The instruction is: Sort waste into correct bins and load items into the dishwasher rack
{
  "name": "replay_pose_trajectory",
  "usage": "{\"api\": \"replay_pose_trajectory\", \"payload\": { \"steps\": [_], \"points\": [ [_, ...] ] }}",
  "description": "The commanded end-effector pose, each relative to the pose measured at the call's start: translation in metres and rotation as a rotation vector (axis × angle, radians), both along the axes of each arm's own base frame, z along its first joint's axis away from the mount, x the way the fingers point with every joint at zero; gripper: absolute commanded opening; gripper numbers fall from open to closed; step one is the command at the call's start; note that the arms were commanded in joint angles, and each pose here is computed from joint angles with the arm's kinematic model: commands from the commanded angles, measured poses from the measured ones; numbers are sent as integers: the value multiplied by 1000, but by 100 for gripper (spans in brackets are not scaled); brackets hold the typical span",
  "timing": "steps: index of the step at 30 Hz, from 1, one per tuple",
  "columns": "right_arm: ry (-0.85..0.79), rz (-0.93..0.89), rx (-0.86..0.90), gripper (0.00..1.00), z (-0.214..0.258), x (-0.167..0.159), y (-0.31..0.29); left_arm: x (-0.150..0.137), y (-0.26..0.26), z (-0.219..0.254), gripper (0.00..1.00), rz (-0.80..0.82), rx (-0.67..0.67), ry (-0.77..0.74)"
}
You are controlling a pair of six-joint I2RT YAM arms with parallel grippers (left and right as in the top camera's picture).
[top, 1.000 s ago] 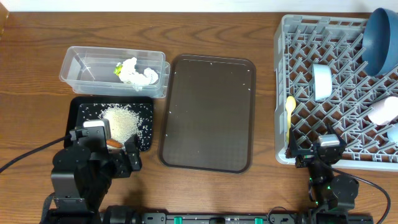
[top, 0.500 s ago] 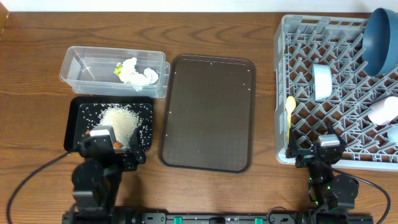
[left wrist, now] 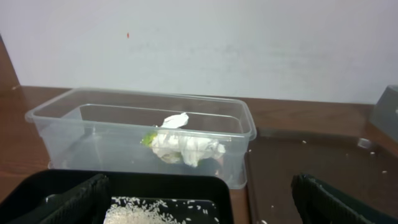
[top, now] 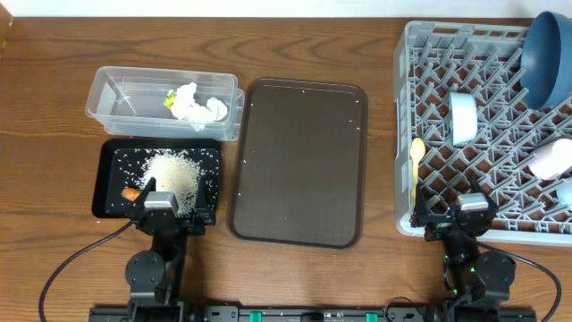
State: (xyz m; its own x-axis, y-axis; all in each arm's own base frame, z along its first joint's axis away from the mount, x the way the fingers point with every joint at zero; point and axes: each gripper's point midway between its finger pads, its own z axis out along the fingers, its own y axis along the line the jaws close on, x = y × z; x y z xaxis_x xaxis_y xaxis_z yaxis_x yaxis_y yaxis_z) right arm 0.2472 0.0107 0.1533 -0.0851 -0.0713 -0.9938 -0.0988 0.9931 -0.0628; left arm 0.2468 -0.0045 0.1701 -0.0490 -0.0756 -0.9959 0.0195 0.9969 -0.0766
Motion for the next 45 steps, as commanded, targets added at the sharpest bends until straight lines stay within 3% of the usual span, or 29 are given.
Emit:
{"api": "replay_pose_trajectory", "payload": {
  "steps": [1,4,45],
  "points": [
    [-1,1,-6,99,0,0,0,-1,4,-14,94,16,43,26],
    [-1,1,-6,99,0,0,0,-3,4,-33,94,14,43,105],
    [0,1,-6,99,0,0,0,-3,5,-33,95,22,44,104]
  ]
}}
